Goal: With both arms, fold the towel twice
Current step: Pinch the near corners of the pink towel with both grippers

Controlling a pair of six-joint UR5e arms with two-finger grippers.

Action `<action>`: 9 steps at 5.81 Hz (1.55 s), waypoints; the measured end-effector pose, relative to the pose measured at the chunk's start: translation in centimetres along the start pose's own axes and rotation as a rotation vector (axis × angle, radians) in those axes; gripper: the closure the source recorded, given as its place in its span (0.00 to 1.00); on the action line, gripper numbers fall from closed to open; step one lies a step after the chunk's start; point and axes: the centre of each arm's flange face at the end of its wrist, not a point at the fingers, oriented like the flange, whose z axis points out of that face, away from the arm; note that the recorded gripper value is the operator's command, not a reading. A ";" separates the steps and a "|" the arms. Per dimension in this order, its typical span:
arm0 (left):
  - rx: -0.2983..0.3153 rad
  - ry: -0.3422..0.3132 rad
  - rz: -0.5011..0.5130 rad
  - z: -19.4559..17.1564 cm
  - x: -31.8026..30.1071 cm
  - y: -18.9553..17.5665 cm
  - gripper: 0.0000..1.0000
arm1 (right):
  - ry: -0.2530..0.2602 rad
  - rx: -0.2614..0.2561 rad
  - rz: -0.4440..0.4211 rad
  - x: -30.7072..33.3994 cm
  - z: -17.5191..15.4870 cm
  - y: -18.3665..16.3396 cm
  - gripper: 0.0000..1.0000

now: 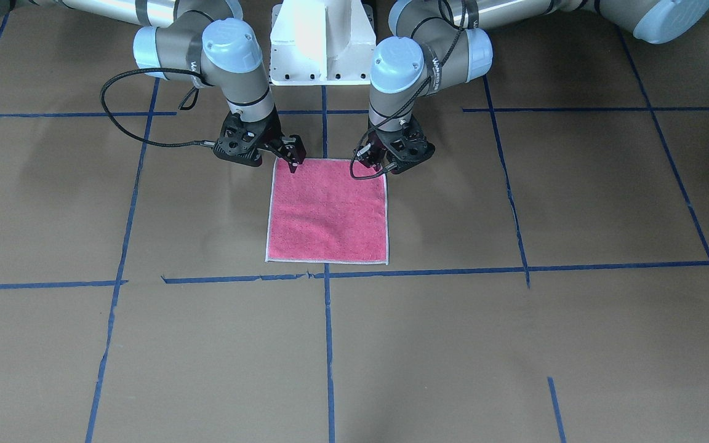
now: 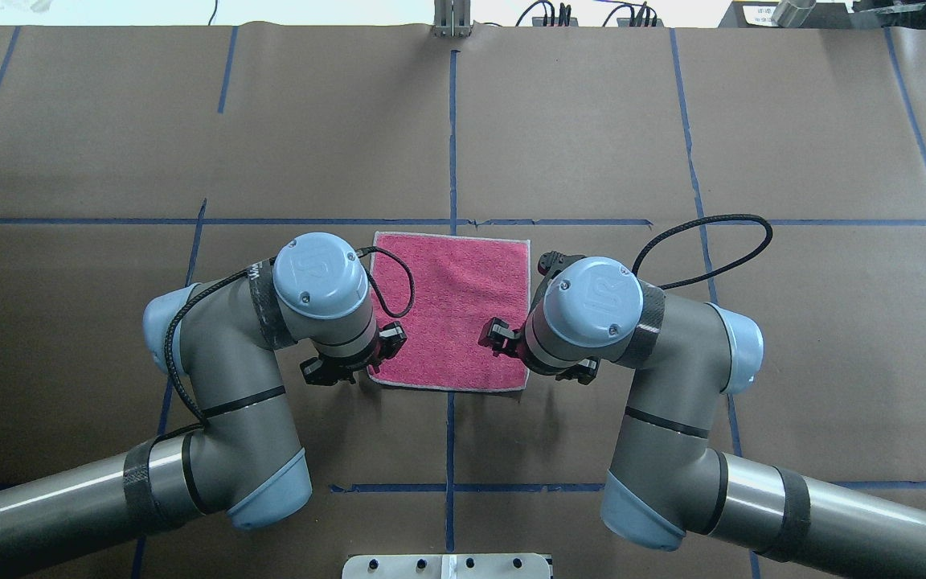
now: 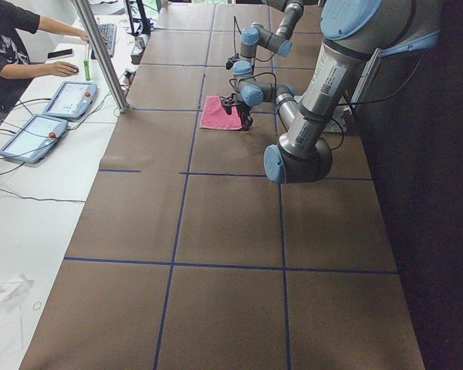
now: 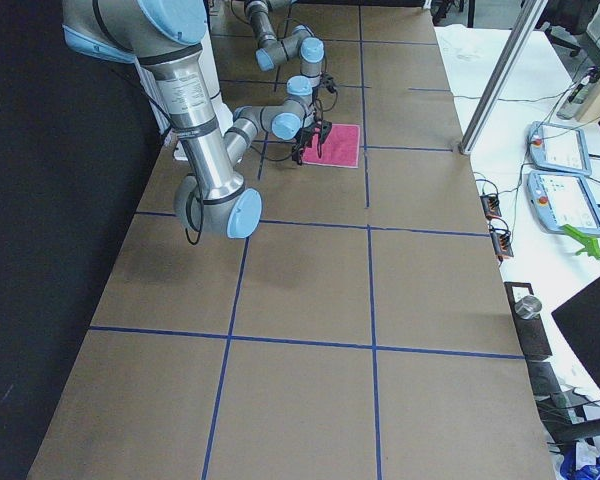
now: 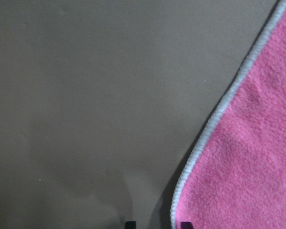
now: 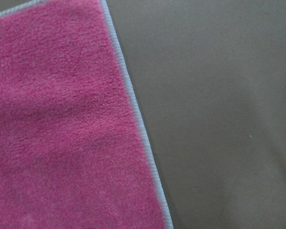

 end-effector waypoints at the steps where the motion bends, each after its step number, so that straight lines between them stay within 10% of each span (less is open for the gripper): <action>1: -0.001 0.004 0.001 0.0 0.0 0.1 0.70 | 0.000 0.000 0.002 0.0 0.0 0.0 0.00; 4: -0.002 0.006 0.003 0.0 0.1 0.1 0.91 | 0.001 0.000 0.004 0.1 0.0 0.0 0.00; 9: -0.004 0.008 0.008 -0.1 0.2 0.2 0.93 | 0.008 -0.004 0.019 0.2 0.5 0.3 0.00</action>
